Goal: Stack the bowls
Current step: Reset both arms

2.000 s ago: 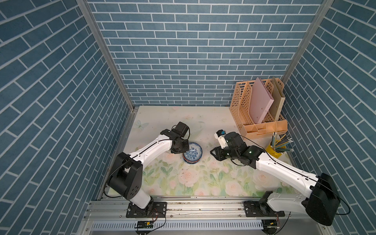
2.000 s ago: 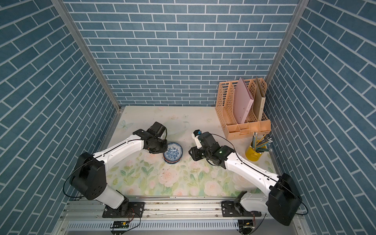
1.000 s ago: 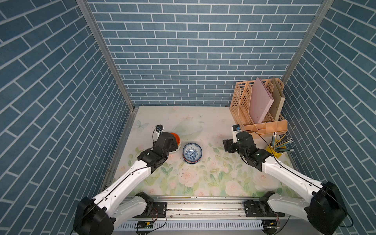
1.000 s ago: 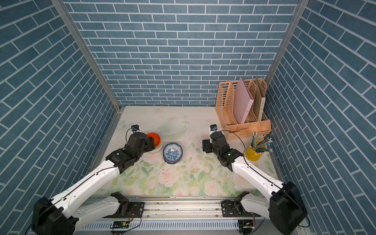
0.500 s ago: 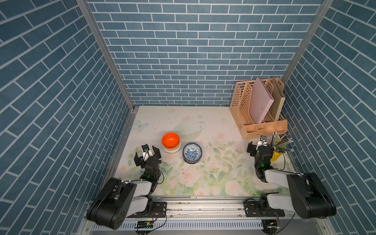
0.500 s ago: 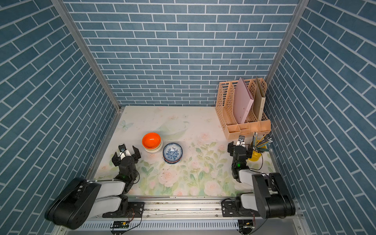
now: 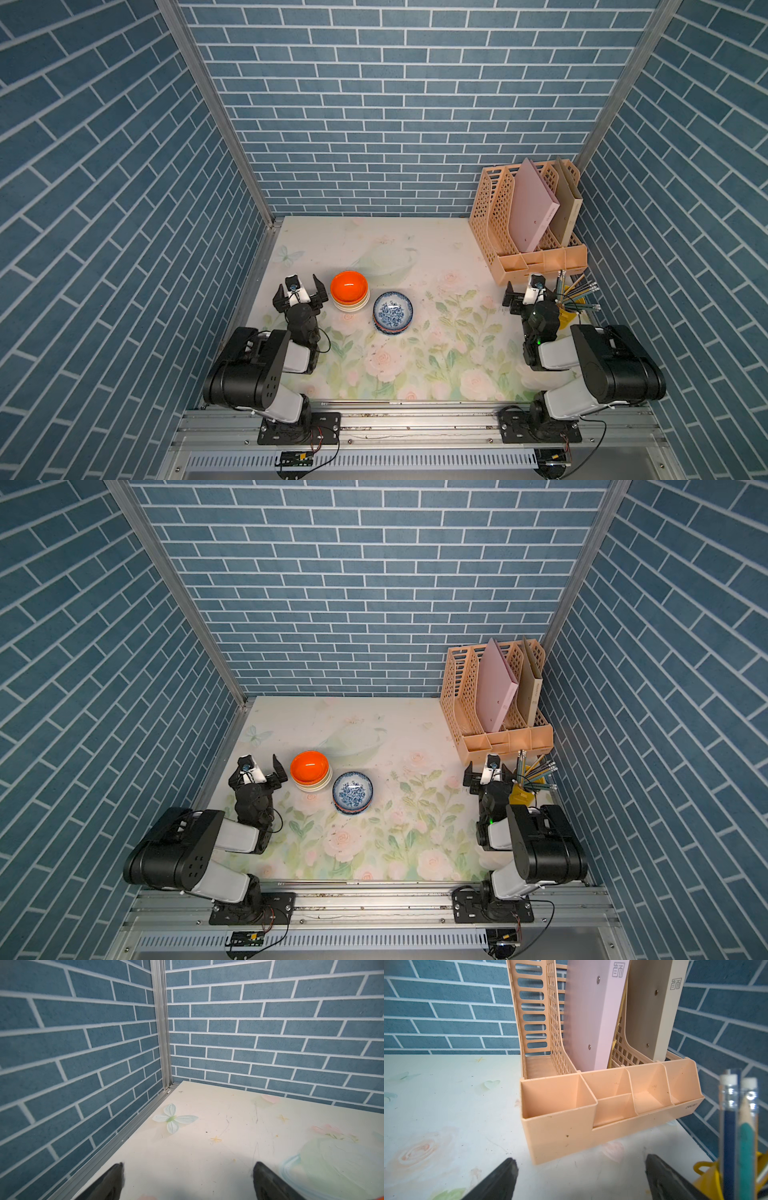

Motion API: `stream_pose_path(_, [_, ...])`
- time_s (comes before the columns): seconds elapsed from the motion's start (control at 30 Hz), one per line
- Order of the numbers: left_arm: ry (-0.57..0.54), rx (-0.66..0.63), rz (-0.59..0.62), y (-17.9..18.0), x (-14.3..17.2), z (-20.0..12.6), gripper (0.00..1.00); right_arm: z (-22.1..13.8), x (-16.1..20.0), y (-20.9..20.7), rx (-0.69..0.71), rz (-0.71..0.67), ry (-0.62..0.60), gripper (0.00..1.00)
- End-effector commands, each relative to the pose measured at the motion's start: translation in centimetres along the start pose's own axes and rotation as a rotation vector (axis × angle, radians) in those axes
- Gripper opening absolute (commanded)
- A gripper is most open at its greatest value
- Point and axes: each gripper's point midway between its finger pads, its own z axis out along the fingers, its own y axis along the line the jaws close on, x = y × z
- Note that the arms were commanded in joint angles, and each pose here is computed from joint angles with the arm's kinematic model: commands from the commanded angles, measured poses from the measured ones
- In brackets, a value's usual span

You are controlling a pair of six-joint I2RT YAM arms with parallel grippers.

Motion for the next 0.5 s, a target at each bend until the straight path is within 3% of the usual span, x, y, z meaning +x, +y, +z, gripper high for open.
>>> stream_pose_path(0.0, [0.033,0.012,-0.001,-0.10,0.80,0.11,1.00,0.26,-1.27,0.19,-0.014,-0.007,-0.045,1.00])
stream_pose_path(0.47, [0.027,0.013,-0.002,-0.11,0.69,0.08,1.00,0.17,-1.40,0.40,-0.026,-0.014,-0.051,1.00])
